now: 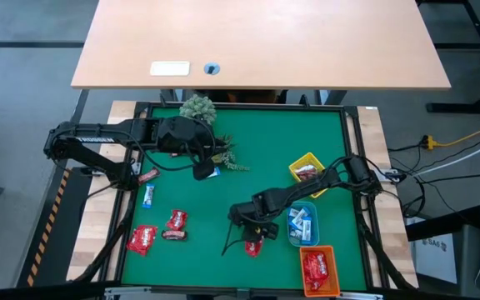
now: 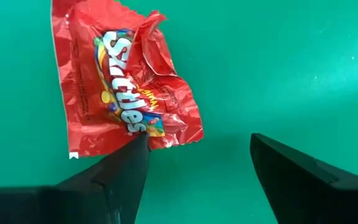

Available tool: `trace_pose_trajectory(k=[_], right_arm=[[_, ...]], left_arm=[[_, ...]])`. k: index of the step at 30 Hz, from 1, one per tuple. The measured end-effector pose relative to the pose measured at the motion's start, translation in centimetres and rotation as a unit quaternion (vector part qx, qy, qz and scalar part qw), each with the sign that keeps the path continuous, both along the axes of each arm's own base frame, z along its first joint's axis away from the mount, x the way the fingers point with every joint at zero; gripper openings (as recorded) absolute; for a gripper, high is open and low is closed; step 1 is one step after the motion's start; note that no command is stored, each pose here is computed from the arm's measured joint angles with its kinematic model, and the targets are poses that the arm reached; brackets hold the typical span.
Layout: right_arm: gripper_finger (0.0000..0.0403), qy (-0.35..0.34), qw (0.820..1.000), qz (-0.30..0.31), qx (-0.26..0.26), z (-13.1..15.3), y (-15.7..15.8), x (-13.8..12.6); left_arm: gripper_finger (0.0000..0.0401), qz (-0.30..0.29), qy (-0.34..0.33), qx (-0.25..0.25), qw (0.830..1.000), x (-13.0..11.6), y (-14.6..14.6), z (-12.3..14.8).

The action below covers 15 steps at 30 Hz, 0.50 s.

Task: Sort candy
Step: Put the red candy into the orange bin

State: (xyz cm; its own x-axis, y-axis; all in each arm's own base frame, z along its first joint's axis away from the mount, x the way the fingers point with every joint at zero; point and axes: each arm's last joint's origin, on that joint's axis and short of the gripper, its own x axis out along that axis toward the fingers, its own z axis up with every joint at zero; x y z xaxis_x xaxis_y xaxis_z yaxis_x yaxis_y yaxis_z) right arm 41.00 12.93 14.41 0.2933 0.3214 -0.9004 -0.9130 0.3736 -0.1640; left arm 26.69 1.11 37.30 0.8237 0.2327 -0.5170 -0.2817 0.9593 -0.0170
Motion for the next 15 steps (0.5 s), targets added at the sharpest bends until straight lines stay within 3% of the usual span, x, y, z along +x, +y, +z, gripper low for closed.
trace_pose_trajectory(k=[6, 15], right_arm=[[0.0279, -0.01, 0.999, -0.014, -0.029, 2.4, 0.1, 1.0], [0.0279, 0.04, 0.999, -0.011, 0.013, 4.5, 1.5, 0.5]], left_arm=[[0.0082, 0.0, 0.0, 0.0, 1.0, 0.0, 0.0, 0.0], [0.0082, 0.0, 0.001, 0.0, 1.0, 0.0, 0.0, 0.0]])
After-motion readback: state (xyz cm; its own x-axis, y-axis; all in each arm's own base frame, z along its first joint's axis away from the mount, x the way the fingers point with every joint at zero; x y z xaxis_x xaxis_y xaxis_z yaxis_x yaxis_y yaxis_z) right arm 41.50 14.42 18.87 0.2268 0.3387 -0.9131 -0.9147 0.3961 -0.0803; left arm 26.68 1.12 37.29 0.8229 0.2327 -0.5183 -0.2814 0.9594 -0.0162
